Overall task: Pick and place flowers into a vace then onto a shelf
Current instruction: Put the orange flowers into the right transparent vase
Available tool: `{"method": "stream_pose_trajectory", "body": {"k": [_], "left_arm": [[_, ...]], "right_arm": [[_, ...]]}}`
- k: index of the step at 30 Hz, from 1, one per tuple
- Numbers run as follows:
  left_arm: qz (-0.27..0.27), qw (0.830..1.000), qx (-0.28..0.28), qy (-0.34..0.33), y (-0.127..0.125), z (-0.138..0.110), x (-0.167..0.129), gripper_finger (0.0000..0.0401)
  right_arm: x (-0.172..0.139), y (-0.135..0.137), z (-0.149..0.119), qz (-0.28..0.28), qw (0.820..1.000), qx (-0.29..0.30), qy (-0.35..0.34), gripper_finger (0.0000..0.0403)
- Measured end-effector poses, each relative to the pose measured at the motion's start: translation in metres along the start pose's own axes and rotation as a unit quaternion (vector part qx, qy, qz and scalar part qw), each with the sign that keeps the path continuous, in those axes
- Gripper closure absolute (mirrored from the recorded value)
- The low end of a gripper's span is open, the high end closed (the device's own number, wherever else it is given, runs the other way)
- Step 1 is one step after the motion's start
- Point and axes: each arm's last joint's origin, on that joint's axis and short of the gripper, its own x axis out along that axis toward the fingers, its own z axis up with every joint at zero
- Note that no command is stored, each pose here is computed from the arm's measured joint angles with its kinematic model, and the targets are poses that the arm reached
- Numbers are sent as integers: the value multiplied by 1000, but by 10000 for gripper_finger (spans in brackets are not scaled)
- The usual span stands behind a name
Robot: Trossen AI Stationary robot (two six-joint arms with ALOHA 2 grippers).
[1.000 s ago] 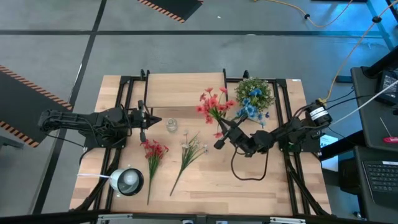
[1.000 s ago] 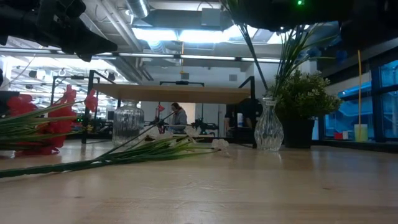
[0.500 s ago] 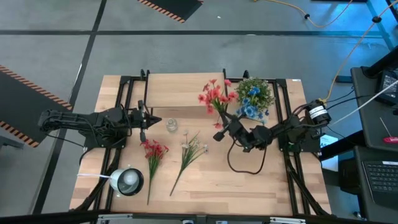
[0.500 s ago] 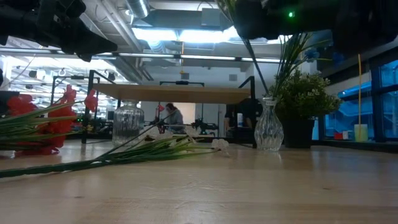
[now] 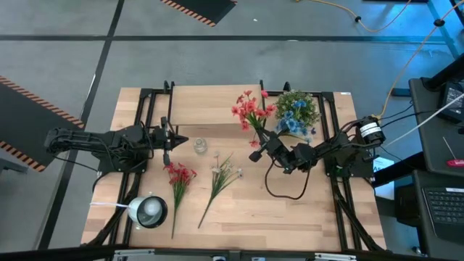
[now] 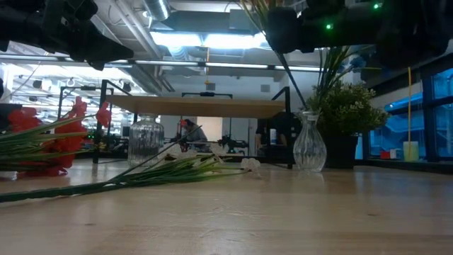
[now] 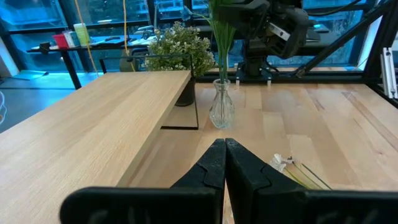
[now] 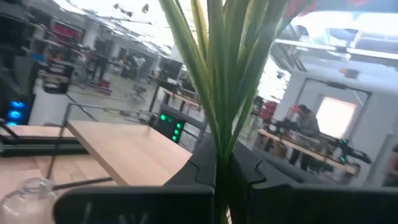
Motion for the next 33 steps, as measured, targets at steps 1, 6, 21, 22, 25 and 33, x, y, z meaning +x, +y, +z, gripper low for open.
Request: {"method": "stream_pose_trajectory", "body": {"k": [1,6,21,22,25,33], "left_arm": [[0,1000,0,0,0,0,0,397],[0,1000,0,0,0,0,0,397],[0,1000,0,0,0,0,0,397],[0,1000,0,0,0,0,0,397],[0,1000,0,0,0,0,0,397],[0,1000,0,0,0,0,0,397]], "right_arm": [[1,1,1,3,1000,1,-4,395],[1,1,3,3,1000,1,-6,395],[1,0,1,-12,1000,-25,8,395],[0,-1,0,-11,1000,-26,9,395],[-2,-2,-4,-8,1000,-22,13,395],[-8,-4,-13,-1,1000,-22,21,395]]}}
